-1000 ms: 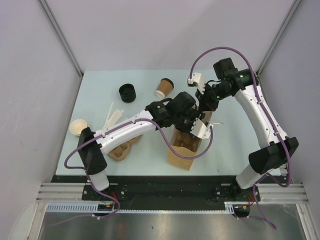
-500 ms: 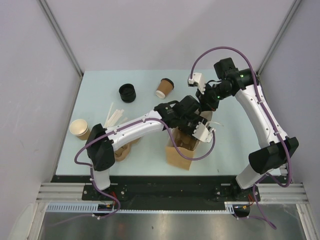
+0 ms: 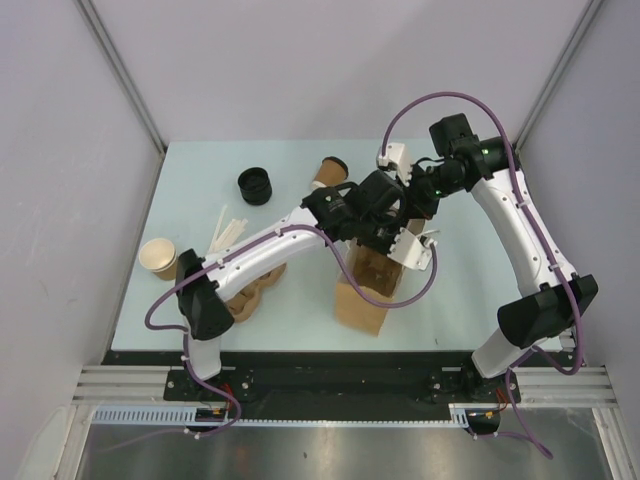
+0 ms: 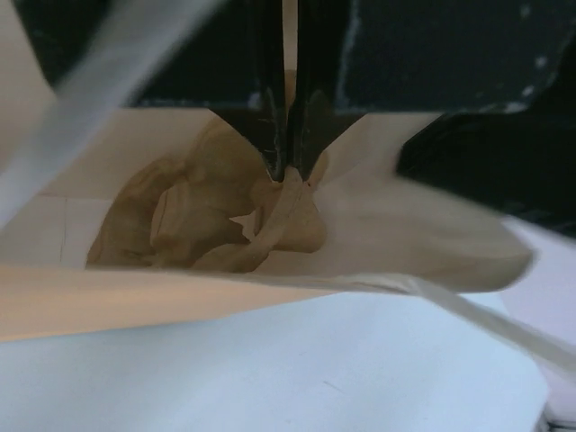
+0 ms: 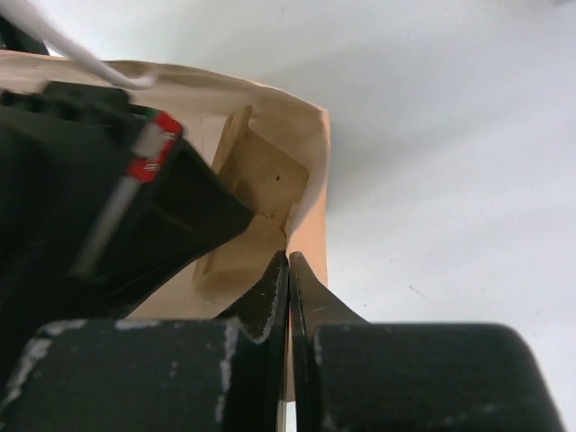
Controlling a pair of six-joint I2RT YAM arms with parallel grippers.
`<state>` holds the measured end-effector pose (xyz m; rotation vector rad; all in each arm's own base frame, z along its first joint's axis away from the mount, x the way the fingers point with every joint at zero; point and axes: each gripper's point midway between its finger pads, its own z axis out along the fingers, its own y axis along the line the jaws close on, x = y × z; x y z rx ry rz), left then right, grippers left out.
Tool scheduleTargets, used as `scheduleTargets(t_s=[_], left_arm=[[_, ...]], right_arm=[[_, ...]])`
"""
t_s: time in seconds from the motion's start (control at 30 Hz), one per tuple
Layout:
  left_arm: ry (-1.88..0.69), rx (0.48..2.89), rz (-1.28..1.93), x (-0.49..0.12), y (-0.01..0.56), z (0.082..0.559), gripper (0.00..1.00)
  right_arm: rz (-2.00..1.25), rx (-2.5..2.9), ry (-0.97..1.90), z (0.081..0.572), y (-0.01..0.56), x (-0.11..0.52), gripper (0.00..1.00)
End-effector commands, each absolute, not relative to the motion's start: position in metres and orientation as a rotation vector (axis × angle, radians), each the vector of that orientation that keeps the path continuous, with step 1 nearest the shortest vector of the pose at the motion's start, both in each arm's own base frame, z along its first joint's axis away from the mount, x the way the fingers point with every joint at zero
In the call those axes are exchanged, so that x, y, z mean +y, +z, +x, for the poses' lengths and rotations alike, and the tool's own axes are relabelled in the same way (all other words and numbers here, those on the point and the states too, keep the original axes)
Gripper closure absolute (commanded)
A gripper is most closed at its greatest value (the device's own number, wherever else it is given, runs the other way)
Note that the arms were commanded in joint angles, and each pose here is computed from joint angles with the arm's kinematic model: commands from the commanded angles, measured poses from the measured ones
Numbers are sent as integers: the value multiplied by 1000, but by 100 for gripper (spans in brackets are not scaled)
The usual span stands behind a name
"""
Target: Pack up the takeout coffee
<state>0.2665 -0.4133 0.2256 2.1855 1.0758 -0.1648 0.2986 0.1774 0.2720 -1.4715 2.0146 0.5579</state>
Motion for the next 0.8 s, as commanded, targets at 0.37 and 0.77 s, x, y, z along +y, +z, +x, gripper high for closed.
scheduleTargets(t_s=[0.37, 0.77], left_arm=[[-197, 1159, 2232, -404, 253, 240, 100], [-137, 1312, 2272, -397, 243, 230, 100]], right_arm=[[-1473, 1865, 397, 309, 309, 179, 100], [-1474, 1834, 278, 316, 308, 180, 100]])
